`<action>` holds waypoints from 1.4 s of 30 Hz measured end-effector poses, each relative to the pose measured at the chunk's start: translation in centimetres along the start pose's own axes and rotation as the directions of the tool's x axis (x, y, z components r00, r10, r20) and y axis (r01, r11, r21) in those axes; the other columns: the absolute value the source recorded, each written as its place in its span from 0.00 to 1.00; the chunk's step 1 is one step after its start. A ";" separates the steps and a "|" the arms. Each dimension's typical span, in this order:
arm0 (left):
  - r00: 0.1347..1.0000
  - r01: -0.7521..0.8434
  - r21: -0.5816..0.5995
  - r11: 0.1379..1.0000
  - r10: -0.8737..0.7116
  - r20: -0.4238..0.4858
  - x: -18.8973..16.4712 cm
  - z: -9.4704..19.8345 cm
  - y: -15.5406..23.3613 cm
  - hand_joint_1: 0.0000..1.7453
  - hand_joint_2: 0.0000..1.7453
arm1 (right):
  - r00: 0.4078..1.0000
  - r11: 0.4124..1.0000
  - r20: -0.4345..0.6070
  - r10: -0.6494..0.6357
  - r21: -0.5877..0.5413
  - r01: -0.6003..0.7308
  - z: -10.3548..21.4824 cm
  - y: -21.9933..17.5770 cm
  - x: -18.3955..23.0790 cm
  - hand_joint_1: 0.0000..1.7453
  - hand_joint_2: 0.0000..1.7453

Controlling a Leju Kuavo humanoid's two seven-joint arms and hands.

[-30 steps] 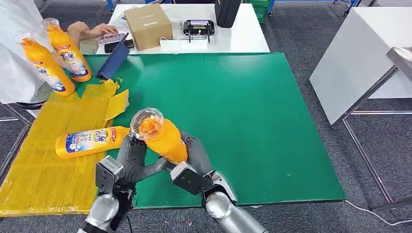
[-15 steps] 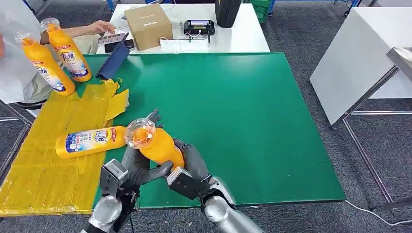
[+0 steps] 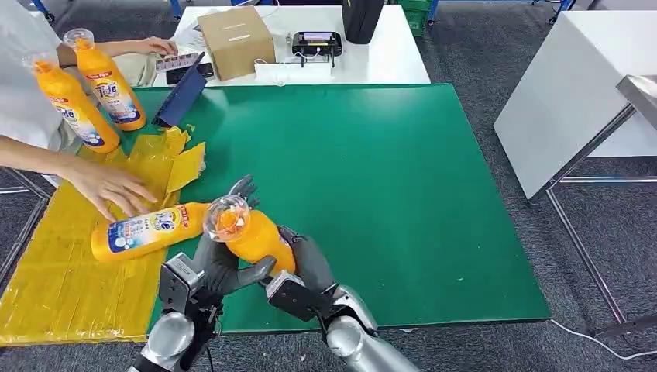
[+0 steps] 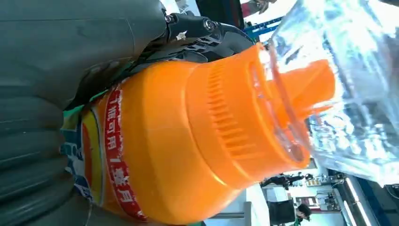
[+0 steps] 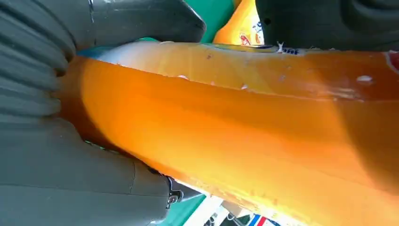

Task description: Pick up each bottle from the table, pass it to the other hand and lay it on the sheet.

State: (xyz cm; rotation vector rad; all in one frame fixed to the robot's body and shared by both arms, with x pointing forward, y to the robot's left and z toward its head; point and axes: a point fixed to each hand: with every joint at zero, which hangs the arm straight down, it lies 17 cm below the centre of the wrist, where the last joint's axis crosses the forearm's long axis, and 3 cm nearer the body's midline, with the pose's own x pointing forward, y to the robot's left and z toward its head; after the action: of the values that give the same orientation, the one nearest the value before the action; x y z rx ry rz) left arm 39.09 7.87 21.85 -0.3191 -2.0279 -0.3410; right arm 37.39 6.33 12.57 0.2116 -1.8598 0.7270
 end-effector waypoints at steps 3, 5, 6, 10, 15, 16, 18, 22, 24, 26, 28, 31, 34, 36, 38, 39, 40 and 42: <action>1.000 -0.001 -0.001 1.000 0.001 -0.002 -0.1 0.1 -0.1 1.00 1.00 | 1.000 1.000 -0.003 0.004 -0.002 -0.004 0.0 -0.1 -0.1 1.00 1.00; 1.000 -0.003 -0.006 1.000 0.003 -0.002 0.0 0.1 -0.3 1.00 1.00 | 1.000 1.000 -0.003 0.008 -0.006 -0.008 0.0 -0.2 -0.2 1.00 1.00; 1.000 -0.003 -0.007 1.000 0.003 -0.002 0.0 0.1 -0.4 1.00 1.00 | 1.000 1.000 -0.002 0.009 -0.007 -0.009 0.0 -0.2 -0.2 1.00 1.00; 1.000 -0.004 -0.009 1.000 0.004 -0.002 0.0 0.1 -0.5 1.00 1.00 | 1.000 1.000 0.004 0.016 -0.010 -0.016 0.1 -0.3 -0.2 1.00 1.00; 1.000 -0.003 -0.010 1.000 0.003 -0.001 0.0 0.1 -0.6 1.00 1.00 | 1.000 1.000 0.009 0.018 -0.024 -0.017 0.5 -0.5 0.0 1.00 1.00; 1.000 -0.004 -0.010 1.000 0.004 -0.001 0.0 0.1 -0.6 1.00 1.00 | 1.000 1.000 0.010 0.017 -0.026 -0.017 0.5 -0.5 0.0 1.00 1.00; 1.000 -0.004 -0.010 1.000 0.004 0.000 0.0 0.1 -0.7 1.00 1.00 | 1.000 0.999 0.011 0.017 -0.028 -0.017 0.6 -0.6 0.0 0.67 1.00; 1.000 0.012 -0.002 1.000 -0.012 0.001 0.0 0.0 -0.5 1.00 1.00 | 1.000 0.998 0.025 0.019 -0.058 -0.018 0.9 -1.2 0.4 0.00 1.00; 0.999 0.041 0.012 0.999 -0.041 0.003 0.0 0.0 -0.3 1.00 1.00 | 0.999 0.996 0.044 0.011 -0.092 -0.007 1.2 -1.8 1.0 0.00 0.00; 0.995 0.100 0.035 0.994 -0.101 0.007 0.0 -0.1 0.2 1.00 1.00 | 0.998 0.991 0.062 -0.010 -0.131 0.018 1.6 -2.8 1.8 0.00 0.00; 0.962 0.269 0.102 0.958 -0.272 0.013 0.3 -0.3 1.9 1.00 1.00 | 0.994 0.978 0.092 -0.054 -0.195 0.071 2.5 -4.7 2.8 0.00 0.00; 0.792 0.598 0.209 0.774 -0.611 -0.005 1.4 -0.7 5.6 1.00 1.00 | 0.984 0.942 0.145 -0.107 -0.303 0.147 4.4 -8.8 4.8 0.00 0.00; 0.749 0.647 0.235 0.725 -0.663 -0.014 1.8 -1.1 7.1 1.00 1.00 | 0.978 0.919 0.182 -0.105 -0.358 0.166 5.6 -11.5 6.2 0.00 0.00; 0.722 0.675 0.246 0.696 -0.691 -0.027 1.9 -1.2 7.7 1.00 1.00 | 0.974 0.907 0.202 -0.100 -0.383 0.172 6.1 -12.6 7.0 0.00 1.00; 0.601 0.785 0.234 0.573 -0.797 -0.065 1.8 -1.6 8.3 1.00 1.00 | 0.967 0.886 0.234 -0.106 -0.419 0.199 6.9 -13.9 7.6 0.00 1.00; 0.464 0.875 0.198 0.442 -0.882 -0.080 1.4 -1.9 8.6 1.00 1.00 | 0.961 0.872 0.254 -0.111 -0.439 0.217 7.3 -14.8 8.1 0.00 1.00; 0.306 0.944 0.155 0.290 -0.947 -0.092 0.8 -2.3 9.1 1.00 1.00 | 0.956 0.858 0.269 -0.116 -0.458 0.233 7.7 -15.7 8.5 0.00 1.00; -0.016 0.999 0.046 -0.024 -0.985 -0.171 -1.2 -3.2 12.3 1.00 1.00 | 0.945 0.834 0.304 -0.120 -0.485 0.262 8.5 -17.7 9.5 0.00 1.00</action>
State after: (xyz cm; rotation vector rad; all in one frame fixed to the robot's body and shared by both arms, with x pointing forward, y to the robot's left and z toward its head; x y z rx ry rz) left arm 46.72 18.00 23.54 1.4637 -1.7763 -1.0597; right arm 35.11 -10.81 25.78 0.1437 -2.1776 0.0319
